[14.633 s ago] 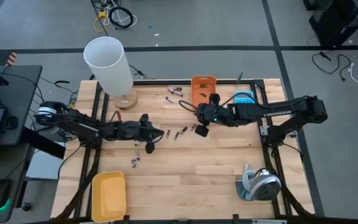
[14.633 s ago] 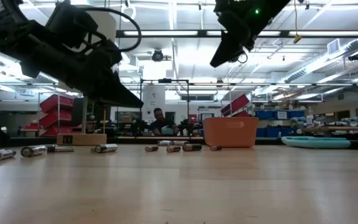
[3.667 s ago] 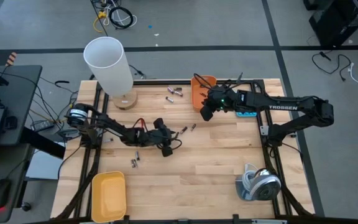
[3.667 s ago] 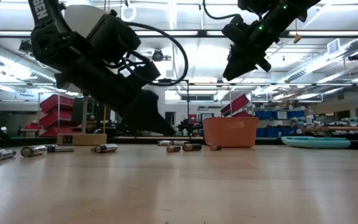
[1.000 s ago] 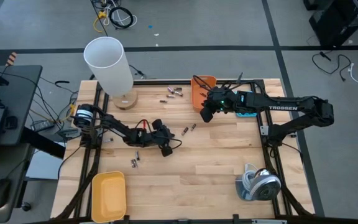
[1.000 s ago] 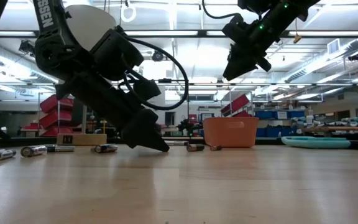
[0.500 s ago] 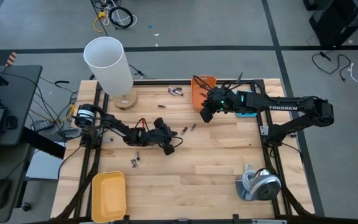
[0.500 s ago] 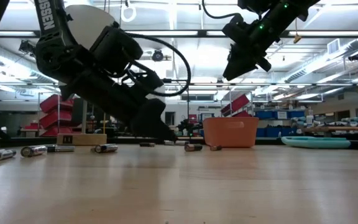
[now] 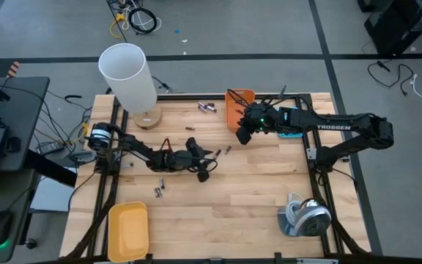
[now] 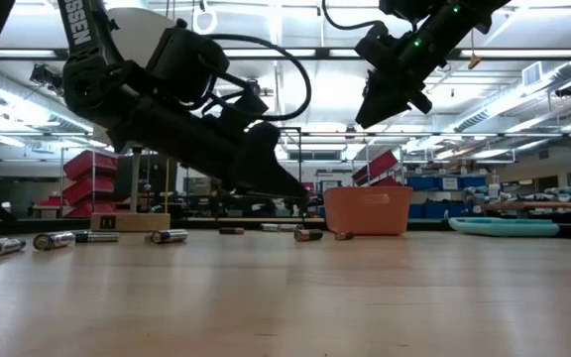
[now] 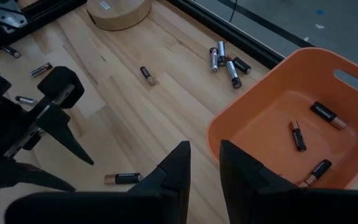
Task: Sort batteries
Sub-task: Put the black battery into the orange bin
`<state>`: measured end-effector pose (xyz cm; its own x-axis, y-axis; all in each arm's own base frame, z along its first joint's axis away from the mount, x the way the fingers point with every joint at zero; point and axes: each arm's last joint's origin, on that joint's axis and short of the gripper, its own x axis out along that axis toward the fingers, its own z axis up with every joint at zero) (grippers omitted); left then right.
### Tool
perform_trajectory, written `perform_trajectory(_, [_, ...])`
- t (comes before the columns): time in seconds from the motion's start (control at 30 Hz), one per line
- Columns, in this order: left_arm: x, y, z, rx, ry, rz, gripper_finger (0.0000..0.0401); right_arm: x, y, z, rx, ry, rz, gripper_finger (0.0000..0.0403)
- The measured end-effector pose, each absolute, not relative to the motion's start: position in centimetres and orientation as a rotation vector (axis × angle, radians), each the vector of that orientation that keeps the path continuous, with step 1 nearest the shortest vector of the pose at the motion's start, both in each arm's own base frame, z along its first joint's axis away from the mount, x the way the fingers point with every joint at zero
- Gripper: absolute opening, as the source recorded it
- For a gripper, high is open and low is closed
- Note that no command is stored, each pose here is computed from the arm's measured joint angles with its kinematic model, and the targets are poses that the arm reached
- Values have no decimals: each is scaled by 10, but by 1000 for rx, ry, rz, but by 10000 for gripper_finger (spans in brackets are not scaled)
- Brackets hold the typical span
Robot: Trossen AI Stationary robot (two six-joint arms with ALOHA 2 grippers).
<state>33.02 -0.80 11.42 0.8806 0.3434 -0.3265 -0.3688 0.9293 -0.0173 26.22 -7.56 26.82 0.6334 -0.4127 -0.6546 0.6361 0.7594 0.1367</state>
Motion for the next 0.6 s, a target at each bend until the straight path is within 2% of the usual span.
perform_trajectory(0.23, [332, -7, 117, -91, 310, 408, 178, 262, -76, 268, 376, 643, -616, 71])
perform_trajectory(0.6, [345, -8, 91, -111, 324, 443, 178, 262, -76, 268, 369, 645, -613, 71])
